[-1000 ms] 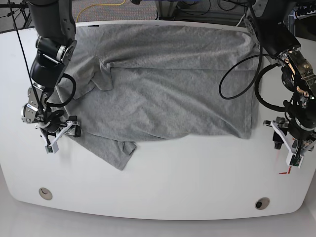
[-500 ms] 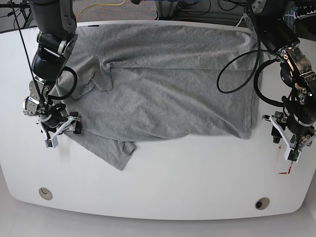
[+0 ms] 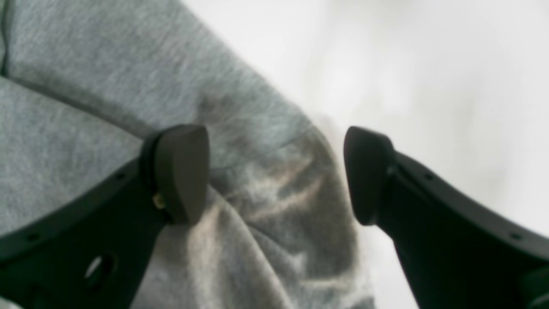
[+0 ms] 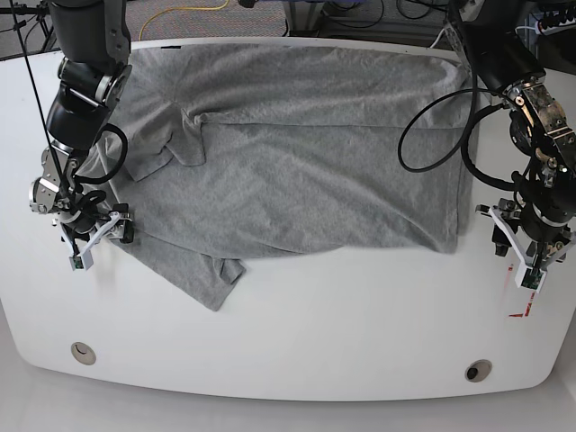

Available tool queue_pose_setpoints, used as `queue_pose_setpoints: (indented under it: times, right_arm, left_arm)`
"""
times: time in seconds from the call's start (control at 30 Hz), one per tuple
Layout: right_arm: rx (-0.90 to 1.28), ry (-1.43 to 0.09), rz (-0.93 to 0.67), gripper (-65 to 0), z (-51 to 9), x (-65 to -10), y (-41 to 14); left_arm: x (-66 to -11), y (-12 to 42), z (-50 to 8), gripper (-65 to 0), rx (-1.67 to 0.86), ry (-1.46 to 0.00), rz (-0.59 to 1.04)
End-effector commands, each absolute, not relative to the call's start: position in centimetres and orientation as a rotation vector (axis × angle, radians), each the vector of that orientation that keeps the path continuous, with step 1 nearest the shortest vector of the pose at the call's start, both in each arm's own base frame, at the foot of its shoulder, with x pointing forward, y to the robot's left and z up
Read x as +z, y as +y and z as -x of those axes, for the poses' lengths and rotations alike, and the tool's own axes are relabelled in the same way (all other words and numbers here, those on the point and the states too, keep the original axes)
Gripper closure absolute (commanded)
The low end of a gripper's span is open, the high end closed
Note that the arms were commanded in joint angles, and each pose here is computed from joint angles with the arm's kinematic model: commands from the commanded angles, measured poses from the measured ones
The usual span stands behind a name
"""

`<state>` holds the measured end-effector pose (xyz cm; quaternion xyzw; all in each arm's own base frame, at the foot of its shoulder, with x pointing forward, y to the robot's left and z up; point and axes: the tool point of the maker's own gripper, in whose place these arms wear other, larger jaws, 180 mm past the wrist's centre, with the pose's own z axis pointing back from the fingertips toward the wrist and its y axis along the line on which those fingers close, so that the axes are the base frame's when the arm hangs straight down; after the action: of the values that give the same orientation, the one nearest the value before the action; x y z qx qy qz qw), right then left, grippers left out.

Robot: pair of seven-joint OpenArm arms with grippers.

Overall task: Fold the T-shirt properly
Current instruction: 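Lower the right gripper onto the hem corner and grasp it, then move the left gripper to the other hem corner and grasp it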

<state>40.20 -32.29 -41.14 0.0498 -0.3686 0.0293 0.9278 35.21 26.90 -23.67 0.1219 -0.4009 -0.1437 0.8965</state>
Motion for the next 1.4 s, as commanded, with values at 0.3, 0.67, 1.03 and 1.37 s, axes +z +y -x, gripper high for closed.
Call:
queue_pose_setpoints:
  times: [0.3,0.67,1.03,1.37]
  right_arm:
    - [0.058,-0.831,-0.056,-46.6,-41.6,-38.1,-34.5]
    - [-0.030,-0.834,-0.072,-46.6,-39.9,-39.3,-35.7]
    - [-0.028,-0.809,-0.129,-46.6,-39.7,-41.2,-32.6]
    - [-0.025,-0.813,-0.154,-46.6,-40.1,-41.4,-31.2]
  left_arm:
    - [-22.6,26.9,-35.6,-28.1,-0.303,-0.869,-0.262]
    - [-22.6,26.9,-35.6,-28.1,-0.303,-0.869,-0.262]
    - [-22.6,26.9,-35.6,-28.1,-0.303,-0.869,-0.262]
    - [-22.6,26.8,-35.6,-28.1,-0.304,-0.869,-0.261]
